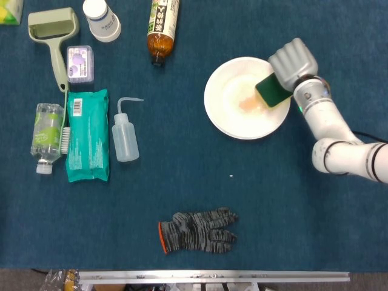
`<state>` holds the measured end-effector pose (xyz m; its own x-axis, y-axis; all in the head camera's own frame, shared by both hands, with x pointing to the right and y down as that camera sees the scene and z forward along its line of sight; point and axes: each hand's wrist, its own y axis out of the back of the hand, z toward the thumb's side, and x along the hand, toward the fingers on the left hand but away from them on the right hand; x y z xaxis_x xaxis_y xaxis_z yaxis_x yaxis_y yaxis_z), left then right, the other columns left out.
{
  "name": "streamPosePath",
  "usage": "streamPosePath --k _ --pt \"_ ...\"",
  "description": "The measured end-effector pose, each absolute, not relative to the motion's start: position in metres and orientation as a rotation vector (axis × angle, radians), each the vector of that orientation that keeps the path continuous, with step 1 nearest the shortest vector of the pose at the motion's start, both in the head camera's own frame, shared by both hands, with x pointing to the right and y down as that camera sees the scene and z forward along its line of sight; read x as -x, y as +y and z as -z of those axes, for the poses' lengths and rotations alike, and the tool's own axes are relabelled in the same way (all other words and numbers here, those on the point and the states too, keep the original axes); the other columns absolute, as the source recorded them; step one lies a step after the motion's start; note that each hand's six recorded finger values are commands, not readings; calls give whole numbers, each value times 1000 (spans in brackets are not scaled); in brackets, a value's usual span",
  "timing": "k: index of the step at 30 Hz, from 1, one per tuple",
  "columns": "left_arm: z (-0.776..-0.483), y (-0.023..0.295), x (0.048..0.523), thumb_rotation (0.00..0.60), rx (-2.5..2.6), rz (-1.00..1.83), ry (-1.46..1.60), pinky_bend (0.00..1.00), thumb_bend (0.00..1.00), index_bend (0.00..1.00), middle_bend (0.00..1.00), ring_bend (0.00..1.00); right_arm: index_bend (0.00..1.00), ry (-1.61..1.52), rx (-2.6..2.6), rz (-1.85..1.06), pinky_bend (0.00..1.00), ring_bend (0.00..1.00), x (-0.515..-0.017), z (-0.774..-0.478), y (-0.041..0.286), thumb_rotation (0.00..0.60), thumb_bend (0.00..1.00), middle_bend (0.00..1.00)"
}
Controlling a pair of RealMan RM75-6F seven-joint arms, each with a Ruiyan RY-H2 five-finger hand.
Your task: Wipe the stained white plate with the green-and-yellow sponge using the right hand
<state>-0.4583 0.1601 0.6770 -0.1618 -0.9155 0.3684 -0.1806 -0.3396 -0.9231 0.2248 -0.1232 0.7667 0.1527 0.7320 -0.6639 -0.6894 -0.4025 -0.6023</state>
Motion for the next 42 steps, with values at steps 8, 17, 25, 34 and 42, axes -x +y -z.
streamPosePath --k 8,17,25,34,42 --pt "-677 160 456 600 1503 1552 1270 408 295 357 325 162 394 -87 1252 -1544 362 389 -228 -756 -127 600 49 565" --pt "-676 160 459 600 1499 1557 1276 408 294 357 325 162 394 -102 1316 -1502 362 389 -218 -754 -117 600 49 565" --pt "-679 159 454 600 1509 1552 1269 408 295 357 326 162 394 -124 1364 -1485 362 389 -234 -738 -97 600 49 565" --pt "-682 154 444 600 1526 1541 1244 408 294 357 326 162 393 -149 1409 -1454 362 389 -267 -706 -60 600 49 565" --pt "-684 149 438 600 1534 1538 1231 408 294 357 326 162 394 -123 1457 -1470 362 390 -293 -705 -27 600 49 565"
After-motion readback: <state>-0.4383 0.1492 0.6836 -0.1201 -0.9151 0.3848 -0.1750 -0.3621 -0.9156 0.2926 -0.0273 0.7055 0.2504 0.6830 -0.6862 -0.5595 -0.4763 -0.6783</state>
